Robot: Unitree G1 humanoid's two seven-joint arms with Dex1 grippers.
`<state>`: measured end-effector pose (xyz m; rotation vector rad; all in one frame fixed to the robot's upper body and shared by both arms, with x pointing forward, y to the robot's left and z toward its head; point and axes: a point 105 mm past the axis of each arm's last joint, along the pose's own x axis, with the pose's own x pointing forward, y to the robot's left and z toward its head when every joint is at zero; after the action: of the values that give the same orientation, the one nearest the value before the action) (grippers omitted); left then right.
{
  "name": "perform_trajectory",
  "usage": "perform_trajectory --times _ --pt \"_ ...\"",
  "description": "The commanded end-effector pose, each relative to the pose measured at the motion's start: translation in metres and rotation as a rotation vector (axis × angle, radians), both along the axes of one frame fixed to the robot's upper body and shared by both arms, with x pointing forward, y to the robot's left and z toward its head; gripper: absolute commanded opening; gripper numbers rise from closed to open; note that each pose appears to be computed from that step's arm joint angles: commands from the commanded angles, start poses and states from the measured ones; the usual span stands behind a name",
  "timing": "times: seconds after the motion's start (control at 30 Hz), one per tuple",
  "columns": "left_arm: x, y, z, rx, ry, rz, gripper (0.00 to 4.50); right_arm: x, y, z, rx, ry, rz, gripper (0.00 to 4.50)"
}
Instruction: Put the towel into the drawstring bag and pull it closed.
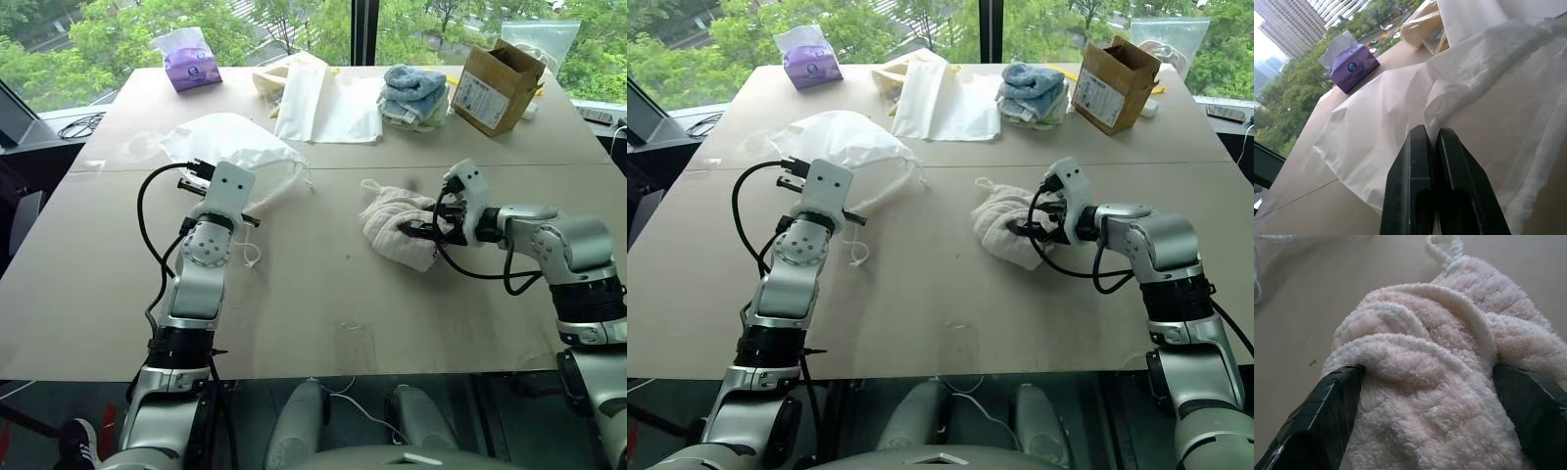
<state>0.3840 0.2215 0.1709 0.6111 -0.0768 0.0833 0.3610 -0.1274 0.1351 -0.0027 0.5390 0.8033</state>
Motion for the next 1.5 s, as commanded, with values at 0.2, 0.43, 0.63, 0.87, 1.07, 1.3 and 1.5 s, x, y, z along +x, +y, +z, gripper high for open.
perform_trajectory --times 0.2,0.43,0.63,0.87,1.07,1.3,1.5 --pt "-0.009 0.003 0.015 -0.008 -0.051 0.013 0.12 -0.029 0.039 0.006 -0.036 -0.011 0.292 4.5" --pt "-0.011 0.003 0.017 -0.008 -0.052 0.015 0.12 0.009 0.017 -0.004 -0.475 -0.334 0.213 4.5" --pt "-0.011 -0.002 0.016 -0.01 -0.044 -0.002 0.12 0.017 0.019 0.014 -0.487 -0.524 0.173 4.5" --pt "-0.01 -0.008 0.016 -0.018 -0.04 -0.02 0.12 0.029 0.013 0.013 -0.463 -0.553 0.074 4.5" --pt "-0.012 -0.008 0.014 -0.022 -0.036 -0.025 0.12 0.042 0.001 0.002 -0.438 -0.493 -0.035 4.5" --pt "-0.012 -0.009 0.014 -0.028 -0.036 -0.029 0.12 0.036 -0.001 -0.046 -0.231 -0.055 -0.132 4.5" --pt "-0.013 -0.008 0.015 -0.038 -0.038 -0.026 0.0 0.029 0.012 -0.053 -0.198 0.039 -0.065 3.69"
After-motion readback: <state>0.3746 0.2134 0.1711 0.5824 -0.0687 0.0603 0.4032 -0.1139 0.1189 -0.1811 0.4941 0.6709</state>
